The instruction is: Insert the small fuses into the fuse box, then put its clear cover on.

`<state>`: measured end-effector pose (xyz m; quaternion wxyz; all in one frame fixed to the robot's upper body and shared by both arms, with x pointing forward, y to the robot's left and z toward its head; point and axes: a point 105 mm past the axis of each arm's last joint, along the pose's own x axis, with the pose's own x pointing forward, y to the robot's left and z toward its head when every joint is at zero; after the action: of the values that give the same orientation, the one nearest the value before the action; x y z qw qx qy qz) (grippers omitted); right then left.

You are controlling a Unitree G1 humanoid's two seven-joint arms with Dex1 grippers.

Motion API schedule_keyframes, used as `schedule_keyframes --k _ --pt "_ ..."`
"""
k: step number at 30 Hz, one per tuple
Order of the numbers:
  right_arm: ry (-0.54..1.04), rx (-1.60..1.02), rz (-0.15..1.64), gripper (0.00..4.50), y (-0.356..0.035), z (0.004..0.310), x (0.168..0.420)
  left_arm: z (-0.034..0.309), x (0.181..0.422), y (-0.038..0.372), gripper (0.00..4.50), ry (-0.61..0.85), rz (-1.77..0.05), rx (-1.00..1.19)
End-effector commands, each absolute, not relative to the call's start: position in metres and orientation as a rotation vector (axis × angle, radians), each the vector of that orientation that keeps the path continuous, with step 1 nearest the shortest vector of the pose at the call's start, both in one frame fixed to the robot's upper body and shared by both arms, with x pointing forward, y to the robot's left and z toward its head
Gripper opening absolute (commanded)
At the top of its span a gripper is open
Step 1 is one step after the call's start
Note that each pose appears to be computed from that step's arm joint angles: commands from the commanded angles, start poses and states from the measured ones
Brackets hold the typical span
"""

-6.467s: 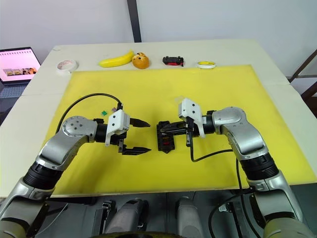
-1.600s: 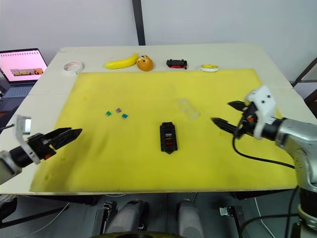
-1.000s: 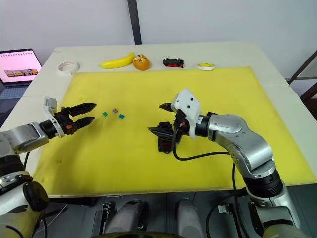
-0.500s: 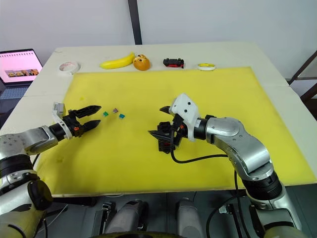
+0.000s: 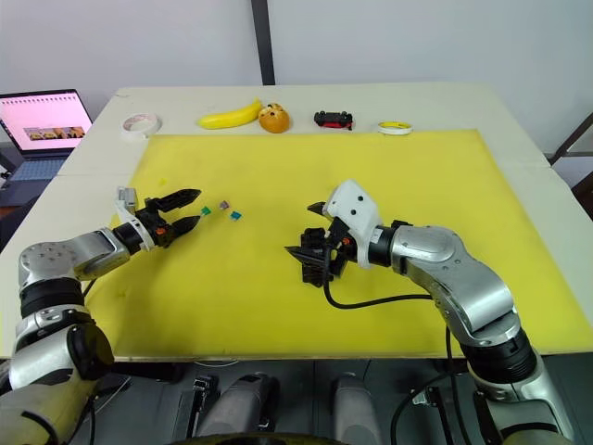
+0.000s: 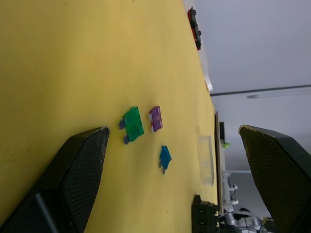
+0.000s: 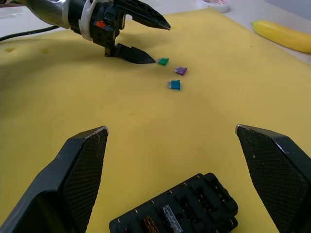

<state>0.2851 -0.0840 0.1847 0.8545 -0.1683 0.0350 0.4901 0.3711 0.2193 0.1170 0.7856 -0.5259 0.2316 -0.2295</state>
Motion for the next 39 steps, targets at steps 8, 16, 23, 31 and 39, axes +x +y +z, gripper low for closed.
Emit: schedule_keyframes --k 8,16,23,31,39 --pt "0.015 -0.370 0.991 4.46 -0.091 0.200 0.283 0.105 0.376 0.204 4.50 0.561 -0.511 -1.126" --pt "0.019 -0.369 0.980 4.46 -0.094 0.200 0.284 0.098 0.378 0.194 4.50 0.603 -0.527 -1.089" --pt "0.019 -0.371 0.969 4.46 -0.096 0.200 0.285 0.094 0.381 0.190 4.50 0.610 -0.525 -1.080" --pt "0.027 -0.375 0.959 4.46 -0.100 0.200 0.284 0.090 0.381 0.188 4.50 0.617 -0.524 -1.073" --pt "0.033 -0.380 0.957 4.50 -0.102 0.200 0.285 0.089 0.380 0.190 3.97 0.608 -0.519 -1.075"
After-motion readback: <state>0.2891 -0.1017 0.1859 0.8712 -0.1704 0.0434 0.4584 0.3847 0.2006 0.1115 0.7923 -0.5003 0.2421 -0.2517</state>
